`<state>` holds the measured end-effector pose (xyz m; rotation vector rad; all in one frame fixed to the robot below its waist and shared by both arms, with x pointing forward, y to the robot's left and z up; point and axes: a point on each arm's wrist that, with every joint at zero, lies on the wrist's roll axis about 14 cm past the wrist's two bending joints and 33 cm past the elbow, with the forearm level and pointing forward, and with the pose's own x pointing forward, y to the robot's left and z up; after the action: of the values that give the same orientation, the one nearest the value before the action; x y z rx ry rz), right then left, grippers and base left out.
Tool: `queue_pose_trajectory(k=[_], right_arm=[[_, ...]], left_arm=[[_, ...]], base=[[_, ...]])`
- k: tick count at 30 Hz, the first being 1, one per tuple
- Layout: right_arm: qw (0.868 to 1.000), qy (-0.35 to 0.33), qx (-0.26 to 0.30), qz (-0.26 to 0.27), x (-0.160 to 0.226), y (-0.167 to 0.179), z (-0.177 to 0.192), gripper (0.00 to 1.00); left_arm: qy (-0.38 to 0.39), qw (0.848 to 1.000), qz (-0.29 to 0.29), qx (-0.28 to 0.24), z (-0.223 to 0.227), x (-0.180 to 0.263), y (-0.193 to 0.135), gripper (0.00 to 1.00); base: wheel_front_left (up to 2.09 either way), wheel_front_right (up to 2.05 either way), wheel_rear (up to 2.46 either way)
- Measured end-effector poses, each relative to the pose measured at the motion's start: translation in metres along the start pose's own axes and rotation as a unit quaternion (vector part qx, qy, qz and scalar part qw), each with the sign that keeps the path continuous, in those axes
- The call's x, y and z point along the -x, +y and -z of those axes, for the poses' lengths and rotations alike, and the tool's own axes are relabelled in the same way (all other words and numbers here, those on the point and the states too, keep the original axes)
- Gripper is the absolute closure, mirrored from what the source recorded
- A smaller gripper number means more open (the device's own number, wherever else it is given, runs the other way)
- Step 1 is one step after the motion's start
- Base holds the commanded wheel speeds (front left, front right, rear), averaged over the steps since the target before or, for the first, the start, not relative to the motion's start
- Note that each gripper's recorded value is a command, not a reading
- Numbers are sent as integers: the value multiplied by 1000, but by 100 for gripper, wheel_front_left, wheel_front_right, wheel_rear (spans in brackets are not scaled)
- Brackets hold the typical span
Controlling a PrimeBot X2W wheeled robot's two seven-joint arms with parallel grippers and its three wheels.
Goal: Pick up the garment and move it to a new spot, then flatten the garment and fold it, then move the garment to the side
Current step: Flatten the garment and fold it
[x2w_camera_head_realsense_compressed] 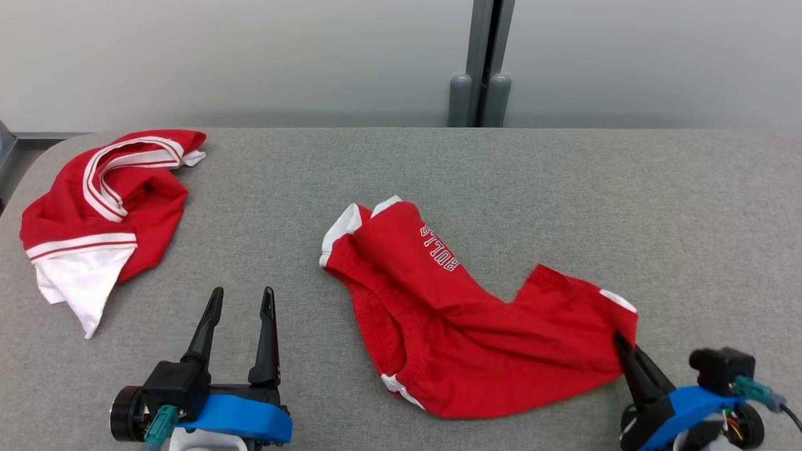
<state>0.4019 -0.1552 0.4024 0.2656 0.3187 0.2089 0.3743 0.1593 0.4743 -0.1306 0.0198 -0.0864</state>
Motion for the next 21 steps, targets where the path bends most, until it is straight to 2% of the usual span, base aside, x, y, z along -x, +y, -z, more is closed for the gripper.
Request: queue_pose_trajectory(k=[3, 4, 5, 6, 12, 21], right_arm=[[1000, 0, -12, 25, 24, -12, 13, 100], [999, -3, -18, 31, 30, -13, 15, 60], [999, -8, -25, 37, 34, -13, 15, 28], [998, -10, -31, 45, 39, -16, 15, 0], [994, -85, 3, 72, 55, -27, -26, 0], [975, -213, 51, 44, 68, 8, -98, 0]], left_arm=[[2, 1000, 7, 2, 2, -1, -5, 0], [4, 1000, 10, 2, 3, -2, -6, 0], [5, 1000, 12, 2, 3, -2, -8, 0], [5, 1000, 15, 2, 3, -2, -10, 0], [1, 1000, 25, -1, 1, -3, -15, 0], [-3, 999, 31, -6, -2, 0, -18, 0]], base=[[0, 0, 0], [0, 0, 0], [0, 0, 0], [0, 0, 0], [0, 0, 0], [0, 0, 0]])
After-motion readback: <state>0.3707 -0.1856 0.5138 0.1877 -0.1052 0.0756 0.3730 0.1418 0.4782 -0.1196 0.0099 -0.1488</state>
